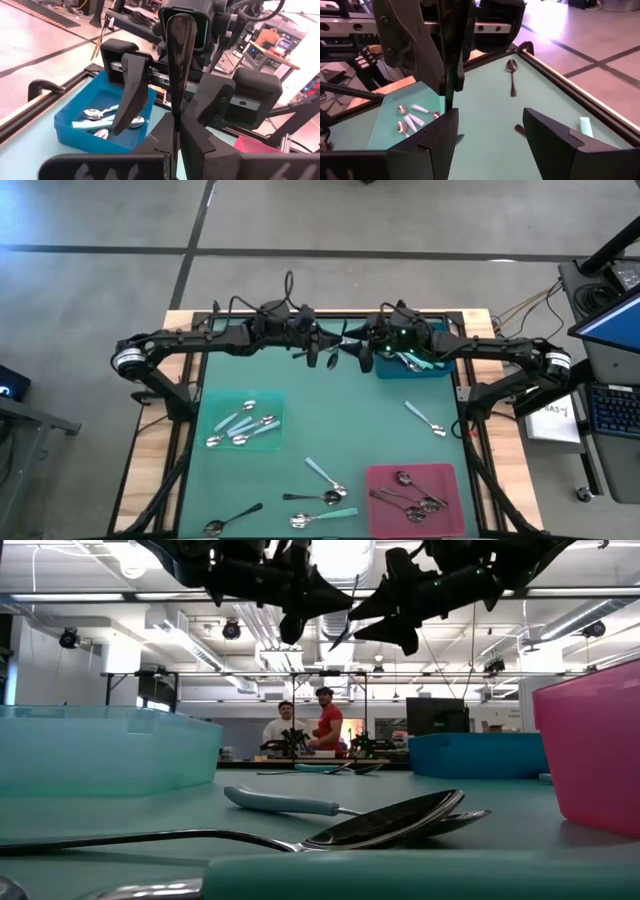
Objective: Sort silverware by color (type)
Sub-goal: Put the black spoon into the red bin, then put the blue spoon into the green bin
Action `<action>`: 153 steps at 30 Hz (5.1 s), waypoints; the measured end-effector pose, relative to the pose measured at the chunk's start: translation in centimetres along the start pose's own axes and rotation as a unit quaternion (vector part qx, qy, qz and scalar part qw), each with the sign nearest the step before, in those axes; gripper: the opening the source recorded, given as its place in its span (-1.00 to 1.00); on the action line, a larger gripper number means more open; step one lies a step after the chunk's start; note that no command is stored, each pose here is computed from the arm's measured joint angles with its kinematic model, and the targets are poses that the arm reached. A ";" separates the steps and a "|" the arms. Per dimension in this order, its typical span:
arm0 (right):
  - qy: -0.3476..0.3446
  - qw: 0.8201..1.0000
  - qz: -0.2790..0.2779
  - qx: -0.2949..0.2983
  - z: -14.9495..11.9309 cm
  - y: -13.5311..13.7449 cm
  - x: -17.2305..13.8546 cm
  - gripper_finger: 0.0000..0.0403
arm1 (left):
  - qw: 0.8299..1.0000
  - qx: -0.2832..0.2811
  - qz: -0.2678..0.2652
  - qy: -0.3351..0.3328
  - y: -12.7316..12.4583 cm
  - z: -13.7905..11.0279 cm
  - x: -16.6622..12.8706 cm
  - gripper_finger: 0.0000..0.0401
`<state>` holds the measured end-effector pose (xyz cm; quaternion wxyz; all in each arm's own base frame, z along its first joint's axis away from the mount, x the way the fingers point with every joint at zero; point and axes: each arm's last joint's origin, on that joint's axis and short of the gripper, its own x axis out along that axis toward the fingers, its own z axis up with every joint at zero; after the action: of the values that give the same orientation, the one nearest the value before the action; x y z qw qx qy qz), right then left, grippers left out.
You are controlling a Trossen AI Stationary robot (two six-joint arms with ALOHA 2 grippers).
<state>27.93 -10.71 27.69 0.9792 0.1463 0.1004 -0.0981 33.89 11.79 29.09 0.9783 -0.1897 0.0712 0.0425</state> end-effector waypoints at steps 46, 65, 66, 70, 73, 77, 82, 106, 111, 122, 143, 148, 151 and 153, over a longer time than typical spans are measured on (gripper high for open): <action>-0.030 0.998 0.027 -0.039 0.6 0.5 0.0 -0.95 | 0.999 0.000 -0.011 -0.040 0.0 -0.2 1.1 -1.00; 0.178 0.984 -0.014 0.022 1.5 2.0 -4.2 -0.96 | 0.996 0.025 0.045 0.078 1.1 -0.9 -1.1 -0.67; 0.206 0.978 -0.012 0.038 1.3 2.4 -4.4 -0.96 | 0.994 0.024 0.050 0.096 1.2 -1.2 -1.2 -0.66; 0.286 0.951 0.045 0.107 0.3 5.0 -5.0 -0.96 | 0.985 0.033 0.067 0.155 1.6 -2.2 -1.7 -0.64; 0.335 0.925 0.106 0.144 -0.6 7.6 -5.3 -0.96 | 0.979 0.042 0.074 0.184 1.9 -2.6 -2.1 -0.64; 0.393 0.892 0.157 0.161 -2.1 11.4 -6.0 -0.96 | 0.972 0.051 0.084 0.212 2.4 -2.9 -2.7 -0.64; 0.468 0.849 0.187 0.161 -5.0 15.7 -7.2 -0.96 | 0.967 0.047 0.102 0.229 3.5 -2.8 -3.4 -0.64; 0.631 0.743 0.104 0.200 -13.1 23.3 -8.6 -0.59 | 0.951 -0.010 0.138 0.278 3.6 -2.3 -6.6 -0.64; 0.629 0.748 0.107 0.182 -12.7 22.7 -9.0 -0.49 | 0.930 -0.032 0.140 0.339 2.1 -2.6 -9.0 -0.64; 0.596 0.799 0.035 0.074 -10.8 18.0 -8.7 -0.51 | 0.885 0.007 0.291 0.363 1.2 -3.0 -11.7 -0.64; 0.612 0.759 -0.180 0.128 -14.0 5.9 -7.5 -0.45 | 0.874 0.034 0.266 0.406 1.9 -4.7 -9.7 -0.64; 0.603 0.763 -0.186 0.140 -14.6 4.2 -7.4 -0.42 | 0.877 0.048 0.260 0.401 1.9 -4.6 -9.5 -0.64; 0.600 0.763 -0.190 0.147 -15.3 3.2 -7.5 -0.40 | 0.882 0.052 0.259 0.390 1.9 -4.4 -9.3 -0.64; 0.596 0.764 -0.193 0.154 -15.8 2.6 -7.6 -0.39 | 0.886 0.058 0.257 0.383 1.9 -4.3 -9.2 -0.64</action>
<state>18.57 -2.17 15.31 0.6470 0.3013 0.6735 -0.1925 24.06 11.45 25.87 0.8392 -0.1093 0.4888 0.2121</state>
